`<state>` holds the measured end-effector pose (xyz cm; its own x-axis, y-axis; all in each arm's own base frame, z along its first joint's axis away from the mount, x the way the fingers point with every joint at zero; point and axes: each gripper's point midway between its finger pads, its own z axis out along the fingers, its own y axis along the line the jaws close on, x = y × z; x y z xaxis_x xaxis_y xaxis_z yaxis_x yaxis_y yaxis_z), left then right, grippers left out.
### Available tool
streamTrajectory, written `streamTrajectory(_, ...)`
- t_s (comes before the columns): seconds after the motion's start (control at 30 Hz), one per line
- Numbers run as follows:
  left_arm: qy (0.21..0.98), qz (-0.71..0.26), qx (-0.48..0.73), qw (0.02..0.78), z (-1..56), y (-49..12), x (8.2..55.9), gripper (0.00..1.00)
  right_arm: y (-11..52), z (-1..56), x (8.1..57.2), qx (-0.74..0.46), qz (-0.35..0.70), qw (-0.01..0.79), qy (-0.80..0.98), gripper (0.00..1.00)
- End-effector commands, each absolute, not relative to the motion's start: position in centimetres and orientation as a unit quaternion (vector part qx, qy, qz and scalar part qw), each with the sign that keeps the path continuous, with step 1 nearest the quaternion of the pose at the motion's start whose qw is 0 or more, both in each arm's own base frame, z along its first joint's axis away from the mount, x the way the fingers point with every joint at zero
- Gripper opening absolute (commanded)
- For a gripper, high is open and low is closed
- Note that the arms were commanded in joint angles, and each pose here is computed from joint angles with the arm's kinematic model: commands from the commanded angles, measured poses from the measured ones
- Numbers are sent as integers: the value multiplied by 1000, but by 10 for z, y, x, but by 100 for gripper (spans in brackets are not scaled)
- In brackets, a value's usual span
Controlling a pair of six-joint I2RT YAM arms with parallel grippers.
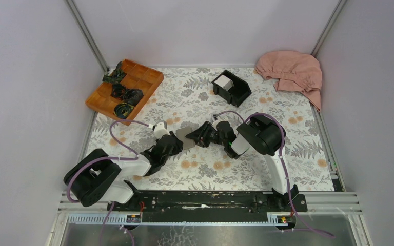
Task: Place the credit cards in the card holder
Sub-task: Close the card holder at the center of the board.
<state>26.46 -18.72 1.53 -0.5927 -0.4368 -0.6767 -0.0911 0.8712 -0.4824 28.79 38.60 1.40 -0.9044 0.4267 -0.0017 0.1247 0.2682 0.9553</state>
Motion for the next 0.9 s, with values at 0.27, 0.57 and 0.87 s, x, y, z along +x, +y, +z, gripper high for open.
streamTrajectory(0.27, 913, -148, -117, 362, -23, -171, 239, 36, 340, -111, 218, 185, 400, 32, 897, 37)
streamTrajectory(0.57, 913, -150, -116, 361, -24, -173, 240, 35, 338, -119, 213, 185, 391, 26, 901, 37)
streamTrajectory(0.87, 914, -151, -116, 357, -27, -171, 237, 35, 338, -122, 216, 192, 384, 34, 902, 34)
